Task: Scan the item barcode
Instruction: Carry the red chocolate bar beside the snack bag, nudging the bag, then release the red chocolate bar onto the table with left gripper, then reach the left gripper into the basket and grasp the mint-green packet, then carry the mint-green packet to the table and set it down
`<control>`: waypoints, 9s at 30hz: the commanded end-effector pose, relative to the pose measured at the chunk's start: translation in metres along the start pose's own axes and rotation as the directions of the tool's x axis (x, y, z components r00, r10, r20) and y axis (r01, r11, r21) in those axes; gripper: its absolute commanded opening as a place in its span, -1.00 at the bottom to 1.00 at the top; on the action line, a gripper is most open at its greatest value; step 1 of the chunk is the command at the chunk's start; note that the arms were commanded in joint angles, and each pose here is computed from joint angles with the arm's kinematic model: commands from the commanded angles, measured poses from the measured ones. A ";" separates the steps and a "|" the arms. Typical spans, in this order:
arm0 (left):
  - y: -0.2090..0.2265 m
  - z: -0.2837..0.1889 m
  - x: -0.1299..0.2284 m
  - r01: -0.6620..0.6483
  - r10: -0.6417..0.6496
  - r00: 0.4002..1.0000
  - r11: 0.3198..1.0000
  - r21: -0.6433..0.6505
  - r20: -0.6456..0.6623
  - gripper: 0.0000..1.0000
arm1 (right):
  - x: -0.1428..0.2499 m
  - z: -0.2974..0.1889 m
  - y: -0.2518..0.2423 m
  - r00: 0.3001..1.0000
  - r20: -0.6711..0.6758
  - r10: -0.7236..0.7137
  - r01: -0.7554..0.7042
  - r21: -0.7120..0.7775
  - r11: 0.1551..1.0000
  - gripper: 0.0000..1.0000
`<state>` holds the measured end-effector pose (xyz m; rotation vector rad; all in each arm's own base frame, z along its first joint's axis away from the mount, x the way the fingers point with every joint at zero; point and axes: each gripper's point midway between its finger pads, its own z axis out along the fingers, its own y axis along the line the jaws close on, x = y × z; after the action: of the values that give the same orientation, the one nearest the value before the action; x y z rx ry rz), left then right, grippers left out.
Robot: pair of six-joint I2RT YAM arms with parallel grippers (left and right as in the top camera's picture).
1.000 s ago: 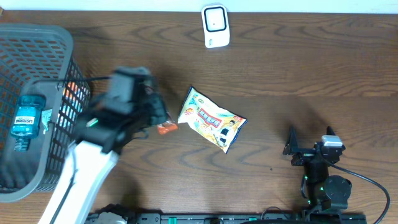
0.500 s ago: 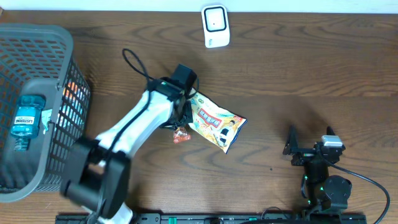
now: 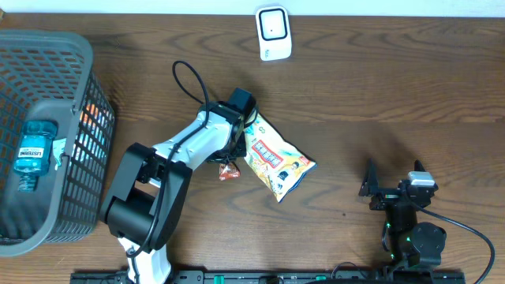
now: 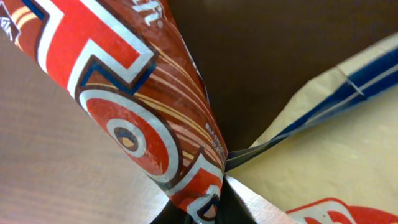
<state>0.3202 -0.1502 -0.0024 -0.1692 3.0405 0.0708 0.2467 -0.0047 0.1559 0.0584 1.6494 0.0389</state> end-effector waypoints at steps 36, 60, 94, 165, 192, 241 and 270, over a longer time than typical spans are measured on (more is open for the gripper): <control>-0.123 -0.130 -0.006 -0.250 0.147 0.947 0.896 0.368 0.286 -0.85 | 0.001 0.000 0.002 1.000 -0.003 -0.012 0.012 -0.009 1.000 0.98; -0.126 0.051 0.069 -0.124 0.168 0.968 0.967 0.222 -0.188 -0.85 | 0.001 0.000 0.002 1.000 -0.003 -0.012 0.012 -0.009 1.000 0.99; -0.119 -0.044 0.099 -0.040 0.109 0.968 0.956 0.292 -0.226 -0.85 | 0.001 0.000 0.002 1.000 -0.003 -0.012 0.012 -0.009 1.000 0.98; 0.383 -0.140 -0.042 0.986 -0.975 0.052 0.017 -0.163 0.214 0.96 | 0.001 0.000 0.002 1.000 -0.003 -0.012 0.012 -0.009 1.000 0.98; 0.347 0.008 -0.010 0.937 -0.983 -0.178 -0.182 -0.299 0.040 0.96 | 0.001 0.000 0.002 1.000 -0.004 -0.012 0.012 -0.009 1.000 0.99; 0.063 -0.298 -0.011 0.284 -0.498 0.815 0.790 0.544 0.297 -0.85 | 0.001 0.000 0.002 1.000 -0.003 -0.012 0.012 -0.009 1.000 0.99; -0.095 -0.091 0.049 0.002 0.026 0.994 0.966 0.258 -0.103 0.27 | 0.001 0.000 0.002 1.000 -0.003 -0.012 0.012 -0.009 1.000 0.98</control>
<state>0.2581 -0.2519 0.0537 -0.2143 3.1755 -0.2674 0.2467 -0.0047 0.1558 0.0584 1.6502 0.0389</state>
